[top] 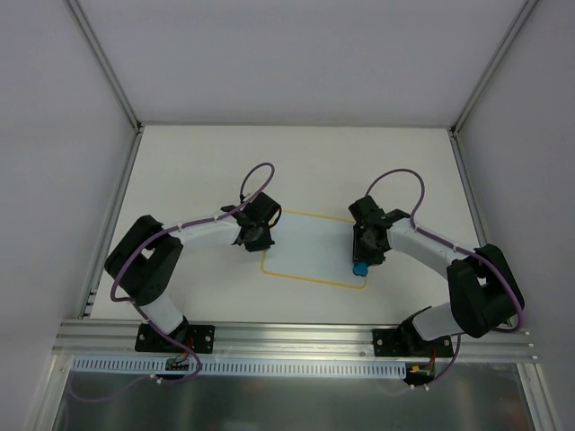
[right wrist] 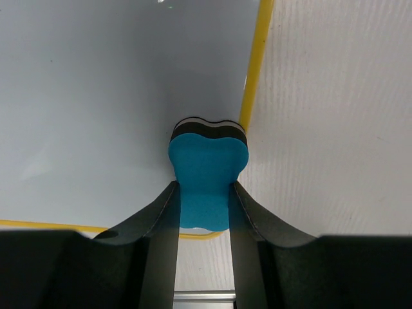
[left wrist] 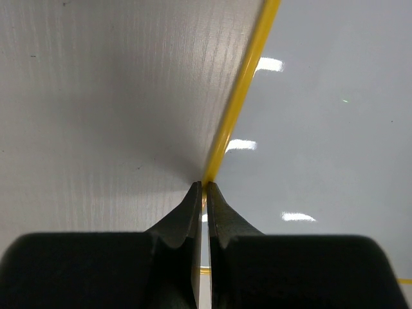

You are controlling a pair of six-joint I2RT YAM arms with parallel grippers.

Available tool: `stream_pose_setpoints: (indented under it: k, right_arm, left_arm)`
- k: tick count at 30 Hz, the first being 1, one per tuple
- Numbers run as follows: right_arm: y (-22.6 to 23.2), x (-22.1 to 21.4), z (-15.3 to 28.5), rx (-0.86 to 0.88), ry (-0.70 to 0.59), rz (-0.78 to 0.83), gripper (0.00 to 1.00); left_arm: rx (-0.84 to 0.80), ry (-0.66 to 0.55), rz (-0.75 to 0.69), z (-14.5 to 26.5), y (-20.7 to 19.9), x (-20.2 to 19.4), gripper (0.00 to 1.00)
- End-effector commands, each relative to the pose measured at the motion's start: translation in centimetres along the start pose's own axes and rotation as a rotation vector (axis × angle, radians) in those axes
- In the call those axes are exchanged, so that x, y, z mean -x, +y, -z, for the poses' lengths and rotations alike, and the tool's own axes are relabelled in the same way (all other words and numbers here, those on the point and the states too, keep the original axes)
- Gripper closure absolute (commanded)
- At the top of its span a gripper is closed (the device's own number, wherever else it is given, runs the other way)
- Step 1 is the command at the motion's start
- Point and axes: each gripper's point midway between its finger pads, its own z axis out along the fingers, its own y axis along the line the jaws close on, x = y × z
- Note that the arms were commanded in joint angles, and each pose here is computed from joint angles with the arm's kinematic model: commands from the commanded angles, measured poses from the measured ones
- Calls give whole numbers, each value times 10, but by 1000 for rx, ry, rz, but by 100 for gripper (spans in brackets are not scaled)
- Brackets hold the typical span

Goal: Erase the whiteboard

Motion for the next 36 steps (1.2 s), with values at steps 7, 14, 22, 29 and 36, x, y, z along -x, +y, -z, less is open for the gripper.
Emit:
stream_pose_setpoints:
  k: [7,14,22,29,36]
  right_arm:
    - [7,-37,-2,-55,110,92,100]
    - [69,-29,-4,117,97,119,100]
    - [35,-35,-14,58,110,42,100]
    - [-29,-20,-6,-27,76,-93,100]
    - [-27,23,-7,-23,51,-76,100]
  left_arm:
    - [169,130,-35,-12,48,-35,100]
    - [162,134,-32,-12,46,-35,100]
    - [161,123,-32,-9,48,-34,100]
    - [163,125,-32,-9,50,-36,100]
    - [163,128,-34,-8,50,-37,100]
